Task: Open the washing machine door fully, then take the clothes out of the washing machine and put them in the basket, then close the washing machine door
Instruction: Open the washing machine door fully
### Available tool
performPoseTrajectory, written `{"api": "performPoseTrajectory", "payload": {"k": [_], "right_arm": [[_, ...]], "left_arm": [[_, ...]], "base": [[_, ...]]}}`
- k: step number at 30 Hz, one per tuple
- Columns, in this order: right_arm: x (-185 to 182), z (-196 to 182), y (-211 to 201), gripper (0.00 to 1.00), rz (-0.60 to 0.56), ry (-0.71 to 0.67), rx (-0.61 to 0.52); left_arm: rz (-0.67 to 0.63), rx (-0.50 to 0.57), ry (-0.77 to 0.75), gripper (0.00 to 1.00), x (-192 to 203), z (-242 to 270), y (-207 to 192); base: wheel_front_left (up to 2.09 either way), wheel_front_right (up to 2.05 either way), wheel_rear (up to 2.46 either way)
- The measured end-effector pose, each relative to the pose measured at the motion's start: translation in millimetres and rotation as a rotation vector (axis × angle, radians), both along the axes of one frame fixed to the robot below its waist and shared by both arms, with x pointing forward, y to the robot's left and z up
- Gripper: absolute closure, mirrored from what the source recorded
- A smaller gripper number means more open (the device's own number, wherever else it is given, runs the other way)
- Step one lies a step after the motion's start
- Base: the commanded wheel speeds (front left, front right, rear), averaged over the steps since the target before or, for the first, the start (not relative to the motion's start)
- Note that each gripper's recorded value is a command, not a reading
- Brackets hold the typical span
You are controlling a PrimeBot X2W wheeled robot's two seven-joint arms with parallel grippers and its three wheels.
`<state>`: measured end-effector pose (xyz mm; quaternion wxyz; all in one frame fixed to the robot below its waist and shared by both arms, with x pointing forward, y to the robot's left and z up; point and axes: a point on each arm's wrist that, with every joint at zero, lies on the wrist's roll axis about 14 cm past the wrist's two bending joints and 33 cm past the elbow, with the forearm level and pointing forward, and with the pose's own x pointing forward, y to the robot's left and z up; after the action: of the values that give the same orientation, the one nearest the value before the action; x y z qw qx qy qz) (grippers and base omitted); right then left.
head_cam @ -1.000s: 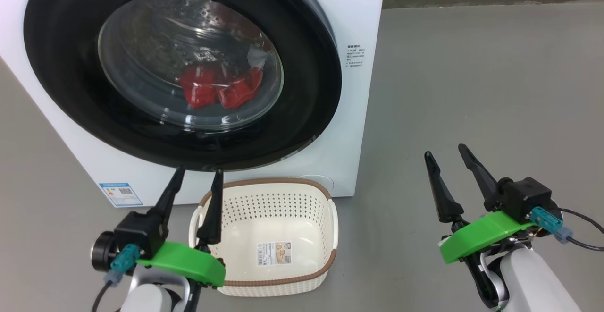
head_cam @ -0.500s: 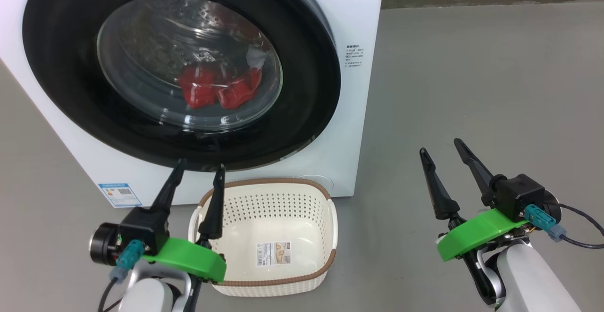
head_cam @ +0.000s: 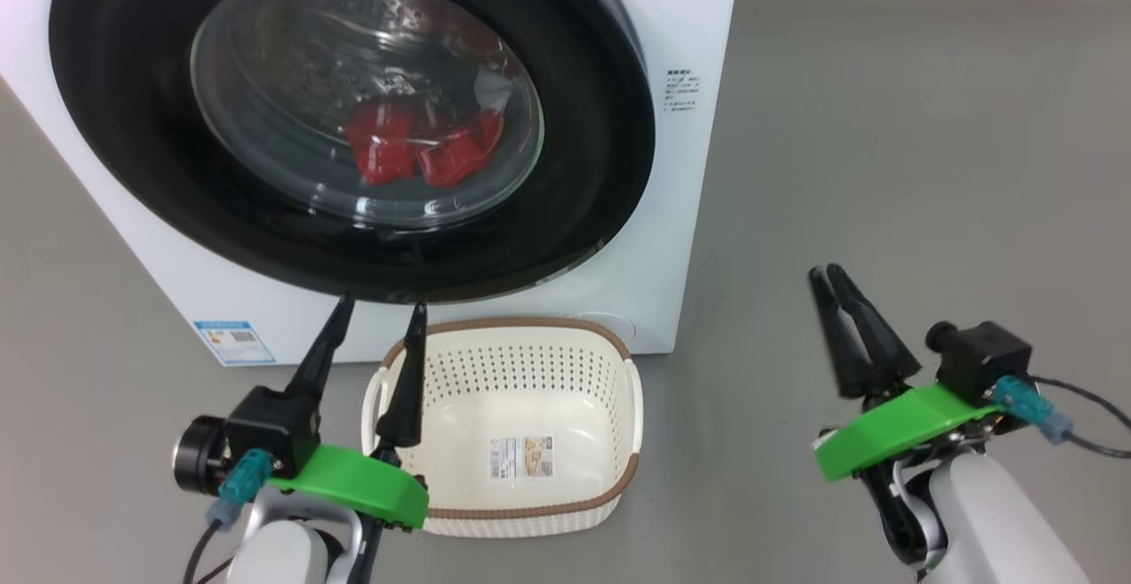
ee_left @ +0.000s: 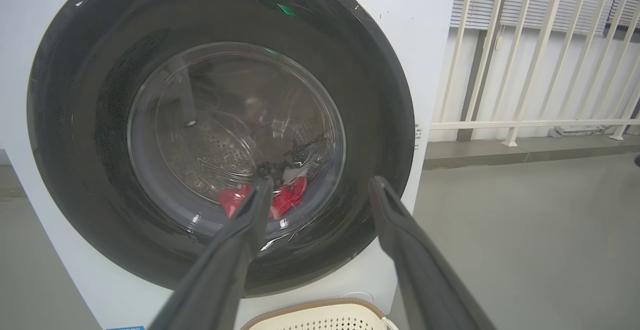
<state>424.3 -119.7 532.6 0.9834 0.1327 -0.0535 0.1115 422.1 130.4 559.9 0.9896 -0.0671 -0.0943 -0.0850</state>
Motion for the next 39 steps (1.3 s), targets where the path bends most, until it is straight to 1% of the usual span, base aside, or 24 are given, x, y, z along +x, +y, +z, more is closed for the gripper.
{"api": "performPoseTrajectory", "payload": {"k": [1,2,3,8,11,17,19,20,24,27,31,35,39], "right_arm": [[5.3,0.3,0.0,1.00,-0.003,0.008,0.053],[5.3,0.3,0.0,1.00,-0.003,0.008,0.053],[8.8,1.1,-0.3,1.00,-0.005,0.011,0.085],[30.8,6.3,-1.1,1.00,-0.017,0.026,0.280],[46.2,8.4,-1.0,1.00,-0.011,0.038,0.385],[86.2,16.7,-4.7,1.00,0.031,0.085,0.556],[98.6,17.9,-2.1,1.00,0.055,0.107,0.602],[110.5,16.5,3.1,1.00,0.089,0.145,0.649],[132.3,16.8,19.0,1.00,0.178,0.221,0.749],[146.2,19.4,30.3,1.00,0.247,0.262,0.795],[163.8,16.5,35.1,1.00,0.295,0.305,0.845],[174.7,12.8,50.4,1.00,0.388,0.378,0.915],[187.0,14.8,60.0,1.00,0.458,0.408,0.973]], "left_arm": [[-0.002,0.000,0.004,0.00,1.1,-2.2,-0.4],[-0.002,0.000,0.004,0.00,1.1,-2.2,-0.4],[-0.004,0.001,0.006,0.00,1.9,-3.4,-0.7],[-0.002,-0.009,0.016,0.00,7.2,-9.0,-0.1],[0.000,-0.016,-0.006,0.00,14.3,-2.5,0.9],[0.002,-0.017,-0.059,0.00,26.5,9.9,0.3],[0.007,-0.018,-0.058,0.00,30.0,7.9,1.9],[0.011,-0.019,-0.052,0.00,33.9,4.2,3.1],[0.017,-0.017,-0.050,0.00,43.0,-0.4,4.9],[0.020,-0.018,-0.062,0.00,49.2,0.4,6.2],[0.025,-0.016,-0.055,0.00,55.6,-6.4,8.2],[0.033,-0.013,-0.040,0.00,61.3,-15.6,10.2],[0.036,-0.009,-0.024,0.00,67.7,-25.2,11.9]], "base": [[0.00,0.00,0.00],[0.00,0.00,0.00],[0.00,0.00,0.00],[0.00,0.00,0.00],[0.00,0.00,0.00],[0.00,0.00,0.00],[0.00,0.00,0.00],[0.00,0.00,0.00],[0.00,0.00,0.00],[0.00,0.00,0.00],[0.00,0.00,0.00],[0.00,0.00,0.00],[0.00,0.00,0.00]]}}
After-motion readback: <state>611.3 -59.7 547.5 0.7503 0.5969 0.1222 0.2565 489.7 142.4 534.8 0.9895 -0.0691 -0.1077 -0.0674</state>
